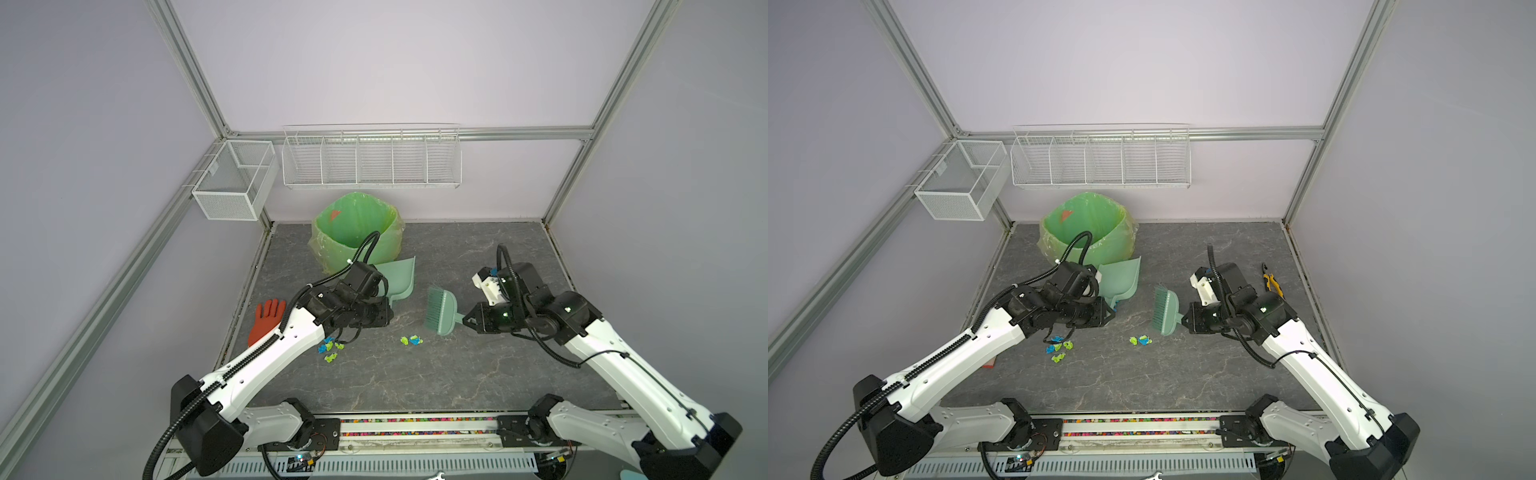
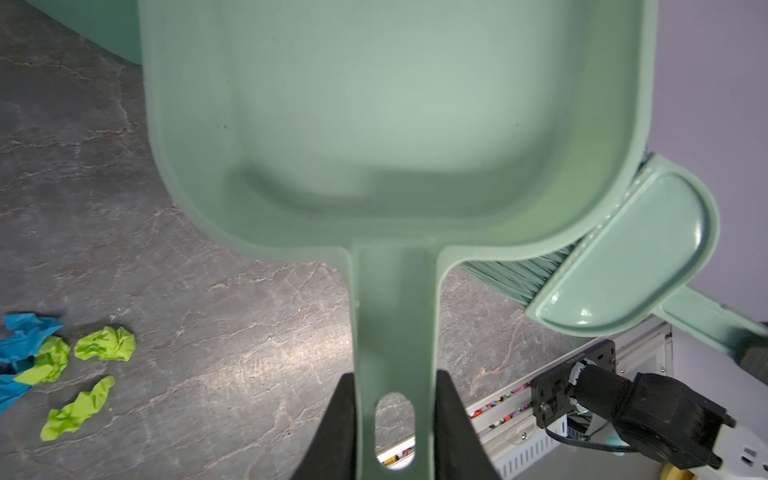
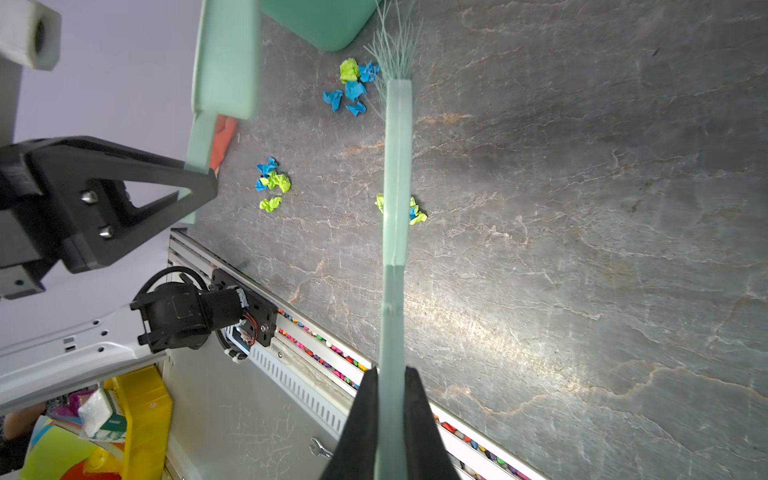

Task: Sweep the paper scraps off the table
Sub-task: 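Lower the empty dustpan beside the lime-and-blue scraps while the right gripper brings the brush over, then sweep the lime-and-blue scraps toward the dustpan with the right gripper's brush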

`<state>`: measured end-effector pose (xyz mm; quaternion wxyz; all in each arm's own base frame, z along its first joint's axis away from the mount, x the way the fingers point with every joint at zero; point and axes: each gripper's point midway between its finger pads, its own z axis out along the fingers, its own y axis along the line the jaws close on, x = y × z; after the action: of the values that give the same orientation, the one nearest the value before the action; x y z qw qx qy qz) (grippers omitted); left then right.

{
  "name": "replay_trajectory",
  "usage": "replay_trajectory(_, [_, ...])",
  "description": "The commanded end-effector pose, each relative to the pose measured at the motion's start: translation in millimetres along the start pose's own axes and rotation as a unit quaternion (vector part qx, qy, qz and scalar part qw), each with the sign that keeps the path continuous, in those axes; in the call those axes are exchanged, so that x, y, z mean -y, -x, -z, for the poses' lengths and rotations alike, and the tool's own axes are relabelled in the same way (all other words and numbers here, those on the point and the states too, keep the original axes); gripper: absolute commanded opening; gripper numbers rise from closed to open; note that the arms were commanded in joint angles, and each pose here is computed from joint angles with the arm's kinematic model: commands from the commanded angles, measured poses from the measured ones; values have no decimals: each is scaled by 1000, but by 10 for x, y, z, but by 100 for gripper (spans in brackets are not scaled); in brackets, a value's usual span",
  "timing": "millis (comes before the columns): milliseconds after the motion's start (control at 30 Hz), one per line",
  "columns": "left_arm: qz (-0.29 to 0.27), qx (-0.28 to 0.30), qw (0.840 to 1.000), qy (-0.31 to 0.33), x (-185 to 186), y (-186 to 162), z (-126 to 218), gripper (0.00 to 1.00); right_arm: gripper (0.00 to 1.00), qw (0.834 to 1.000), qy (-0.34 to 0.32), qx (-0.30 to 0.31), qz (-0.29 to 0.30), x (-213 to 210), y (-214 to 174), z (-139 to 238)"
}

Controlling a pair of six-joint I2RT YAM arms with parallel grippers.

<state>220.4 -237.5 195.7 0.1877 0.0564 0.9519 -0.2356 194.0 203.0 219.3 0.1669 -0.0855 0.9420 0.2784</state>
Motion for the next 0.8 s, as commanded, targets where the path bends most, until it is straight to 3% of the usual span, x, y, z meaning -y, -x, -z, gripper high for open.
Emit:
replay_trajectory(0, [0,6,1000,20,-110,-37,15,0,7,1000,-12,1,6,-72,11,-110])
replay_trajectory(767, [-20,23,997,66,-379,-85,166,0,7,994,14,-97,38,-663,-90,-700])
